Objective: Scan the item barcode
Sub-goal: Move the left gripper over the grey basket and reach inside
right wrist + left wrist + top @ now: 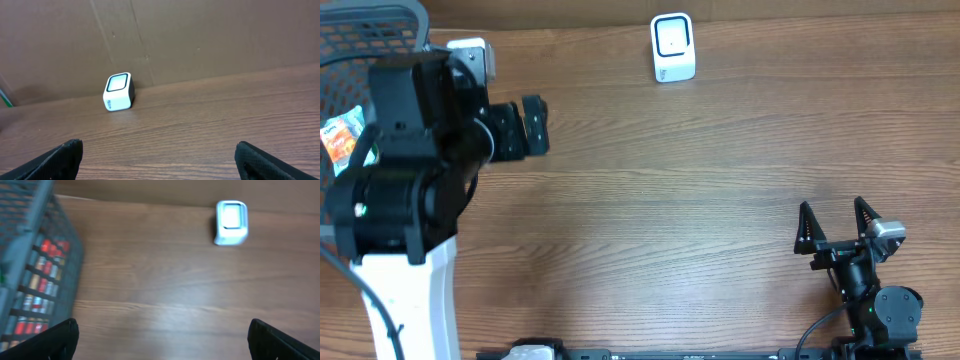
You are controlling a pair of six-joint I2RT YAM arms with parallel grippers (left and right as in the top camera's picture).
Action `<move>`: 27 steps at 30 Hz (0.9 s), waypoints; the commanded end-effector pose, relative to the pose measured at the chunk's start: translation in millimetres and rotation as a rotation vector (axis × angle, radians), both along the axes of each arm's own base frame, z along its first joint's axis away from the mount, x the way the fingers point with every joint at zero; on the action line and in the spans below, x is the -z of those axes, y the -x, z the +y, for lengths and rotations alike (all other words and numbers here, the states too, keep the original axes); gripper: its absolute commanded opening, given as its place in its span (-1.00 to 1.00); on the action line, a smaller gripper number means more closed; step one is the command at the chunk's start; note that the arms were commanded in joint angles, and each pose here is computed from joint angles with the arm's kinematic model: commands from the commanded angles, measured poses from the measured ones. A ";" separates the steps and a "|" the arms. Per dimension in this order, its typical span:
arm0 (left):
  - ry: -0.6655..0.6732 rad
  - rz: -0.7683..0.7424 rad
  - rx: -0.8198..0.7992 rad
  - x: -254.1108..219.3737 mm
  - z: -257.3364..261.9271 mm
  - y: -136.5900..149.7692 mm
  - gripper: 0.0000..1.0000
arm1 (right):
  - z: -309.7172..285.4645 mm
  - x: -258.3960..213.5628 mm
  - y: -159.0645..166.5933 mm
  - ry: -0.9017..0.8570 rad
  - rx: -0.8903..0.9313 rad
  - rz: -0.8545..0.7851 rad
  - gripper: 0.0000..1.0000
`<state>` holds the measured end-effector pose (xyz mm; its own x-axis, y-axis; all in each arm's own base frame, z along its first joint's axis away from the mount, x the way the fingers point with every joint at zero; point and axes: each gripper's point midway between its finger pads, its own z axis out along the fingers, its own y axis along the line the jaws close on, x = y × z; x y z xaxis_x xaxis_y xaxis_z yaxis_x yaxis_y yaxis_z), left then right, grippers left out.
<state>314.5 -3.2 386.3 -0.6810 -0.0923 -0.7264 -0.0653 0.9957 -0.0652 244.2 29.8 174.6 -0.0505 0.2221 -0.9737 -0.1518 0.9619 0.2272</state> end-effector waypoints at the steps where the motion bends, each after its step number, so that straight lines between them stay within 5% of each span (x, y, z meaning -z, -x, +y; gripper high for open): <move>1: -0.066 -0.036 -0.144 -5.5 26.6 -19.6 0.97 | -1.0 2.5 -0.3 -0.003 0.003 -0.001 1.00; 4: -0.095 -0.072 -0.239 -7.9 55.1 -39.8 0.83 | -1.0 2.4 -0.3 -0.003 0.003 -0.001 1.00; 10: -0.099 -0.065 -0.469 7.5 141.8 -58.0 1.00 | -1.0 2.5 -0.3 -0.003 0.003 -0.001 1.00; 20: -0.108 -0.041 -0.752 33.1 266.9 -40.4 0.99 | -1.0 2.5 -0.3 -0.003 0.003 -0.001 1.00; 27: -0.118 0.059 -0.801 77.6 329.4 -30.8 1.00 | -1.0 2.5 -0.3 -0.003 0.003 -0.001 1.00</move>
